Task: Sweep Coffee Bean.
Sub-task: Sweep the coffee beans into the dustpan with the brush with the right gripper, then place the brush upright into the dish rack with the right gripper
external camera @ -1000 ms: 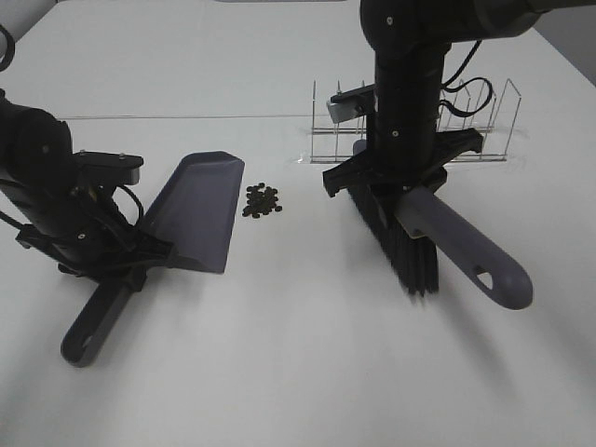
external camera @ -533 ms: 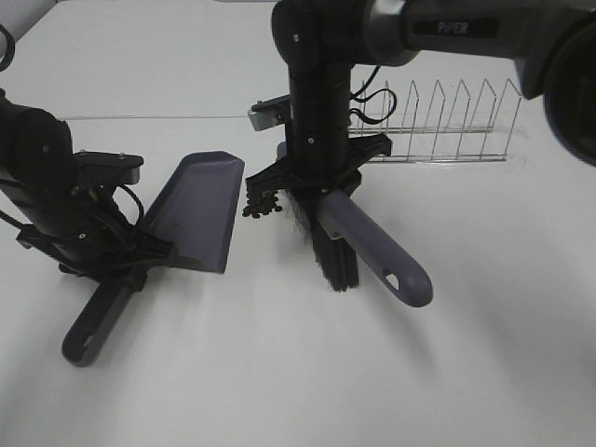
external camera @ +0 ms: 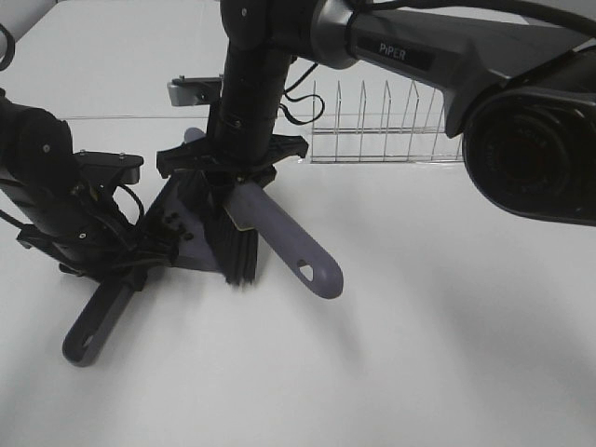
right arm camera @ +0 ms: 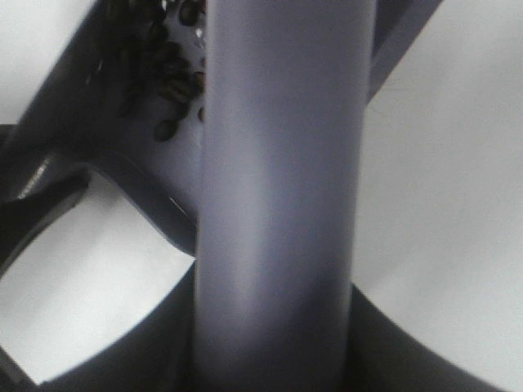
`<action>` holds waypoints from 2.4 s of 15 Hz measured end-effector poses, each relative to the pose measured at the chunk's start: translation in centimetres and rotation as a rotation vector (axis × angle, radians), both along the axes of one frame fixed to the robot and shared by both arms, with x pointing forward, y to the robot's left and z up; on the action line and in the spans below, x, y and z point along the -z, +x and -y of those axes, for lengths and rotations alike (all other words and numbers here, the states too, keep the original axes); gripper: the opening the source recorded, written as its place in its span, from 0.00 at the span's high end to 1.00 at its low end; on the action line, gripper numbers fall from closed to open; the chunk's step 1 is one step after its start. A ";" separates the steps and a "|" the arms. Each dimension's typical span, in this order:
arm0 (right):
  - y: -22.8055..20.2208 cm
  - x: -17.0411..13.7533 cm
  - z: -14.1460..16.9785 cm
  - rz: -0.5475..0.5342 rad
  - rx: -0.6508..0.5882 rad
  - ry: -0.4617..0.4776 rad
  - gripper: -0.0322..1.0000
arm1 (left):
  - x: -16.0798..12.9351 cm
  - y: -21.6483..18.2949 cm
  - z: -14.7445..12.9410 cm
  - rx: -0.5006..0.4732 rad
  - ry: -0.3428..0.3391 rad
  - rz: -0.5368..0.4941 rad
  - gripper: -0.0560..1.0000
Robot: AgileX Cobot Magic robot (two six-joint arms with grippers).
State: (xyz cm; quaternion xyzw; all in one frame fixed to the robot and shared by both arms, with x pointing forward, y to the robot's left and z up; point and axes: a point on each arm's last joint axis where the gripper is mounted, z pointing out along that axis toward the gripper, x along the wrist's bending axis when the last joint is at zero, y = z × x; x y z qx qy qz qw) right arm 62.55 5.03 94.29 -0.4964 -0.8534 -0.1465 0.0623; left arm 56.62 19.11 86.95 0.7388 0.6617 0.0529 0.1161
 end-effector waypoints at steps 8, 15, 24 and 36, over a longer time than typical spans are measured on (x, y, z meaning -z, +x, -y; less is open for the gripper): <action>1.6 -9.7 3.1 0.409 0.014 -0.134 0.64 | 0.0 0.0 0.0 0.000 0.001 -0.004 0.61; 2.2 -17.6 16.2 0.454 0.254 -0.173 0.64 | 0.0 0.0 0.0 0.000 0.001 -0.004 0.61; -1.8 -9.0 27.1 0.057 0.495 -0.317 0.64 | -1.3 -0.3 0.0 -0.007 -0.013 0.012 0.61; 3.5 -2.7 26.0 0.032 0.506 -0.351 0.64 | -5.8 -0.8 0.6 -0.040 -0.095 0.105 0.61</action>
